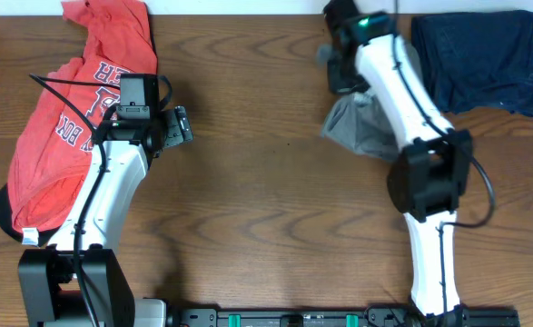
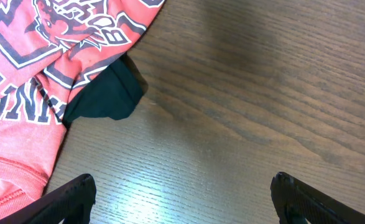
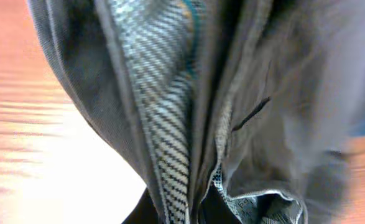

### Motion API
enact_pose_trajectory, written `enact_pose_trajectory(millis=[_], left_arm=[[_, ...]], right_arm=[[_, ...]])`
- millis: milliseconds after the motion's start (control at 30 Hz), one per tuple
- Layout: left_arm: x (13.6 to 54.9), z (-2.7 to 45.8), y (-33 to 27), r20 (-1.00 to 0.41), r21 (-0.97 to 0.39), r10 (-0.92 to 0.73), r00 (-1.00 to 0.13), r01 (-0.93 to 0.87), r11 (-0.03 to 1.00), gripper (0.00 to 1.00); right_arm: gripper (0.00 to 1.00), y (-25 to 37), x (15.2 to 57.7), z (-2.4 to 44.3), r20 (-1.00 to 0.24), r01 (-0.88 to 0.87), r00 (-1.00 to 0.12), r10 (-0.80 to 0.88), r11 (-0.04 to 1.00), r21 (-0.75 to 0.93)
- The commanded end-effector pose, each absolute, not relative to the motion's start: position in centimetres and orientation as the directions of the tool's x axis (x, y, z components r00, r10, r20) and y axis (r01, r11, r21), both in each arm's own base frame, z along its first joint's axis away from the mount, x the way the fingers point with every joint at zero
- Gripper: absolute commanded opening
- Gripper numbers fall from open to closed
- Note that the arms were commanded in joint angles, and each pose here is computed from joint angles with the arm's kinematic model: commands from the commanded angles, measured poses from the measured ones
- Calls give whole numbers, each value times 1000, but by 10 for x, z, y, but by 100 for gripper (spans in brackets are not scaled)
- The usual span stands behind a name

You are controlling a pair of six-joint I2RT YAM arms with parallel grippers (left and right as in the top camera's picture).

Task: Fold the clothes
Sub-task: 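Carry the shorts right and place them on the navy garment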

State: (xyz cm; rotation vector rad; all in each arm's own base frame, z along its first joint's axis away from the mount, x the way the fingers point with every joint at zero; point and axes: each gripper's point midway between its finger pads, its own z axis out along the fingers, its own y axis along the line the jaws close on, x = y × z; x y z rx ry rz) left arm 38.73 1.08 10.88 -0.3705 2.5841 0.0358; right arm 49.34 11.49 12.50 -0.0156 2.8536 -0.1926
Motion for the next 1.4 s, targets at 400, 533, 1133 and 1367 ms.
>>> enact_pose_trajectory(millis=[400,533,1133,1367], left_arm=[[387,110,13,-505,-43,-253,-825,-269,962,92],[387,110,13,-505,-43,-253,-825,-268,962,92],[391,113,13,-524,-49,-253,-813,-268,962,92],[394,114,12,-534,-53,-253,-807,-267,962,92]], right_arm=[[1,-27,502,340,-722,214,-692,-2,955,-207],[1,-80,503,353,-733,315,-679,-37,887,-337],[1,-258,547,331,-802,590,-597,-21,665,-457],[1,-274,576,270,-747,535,-663,-44,671,-514]])
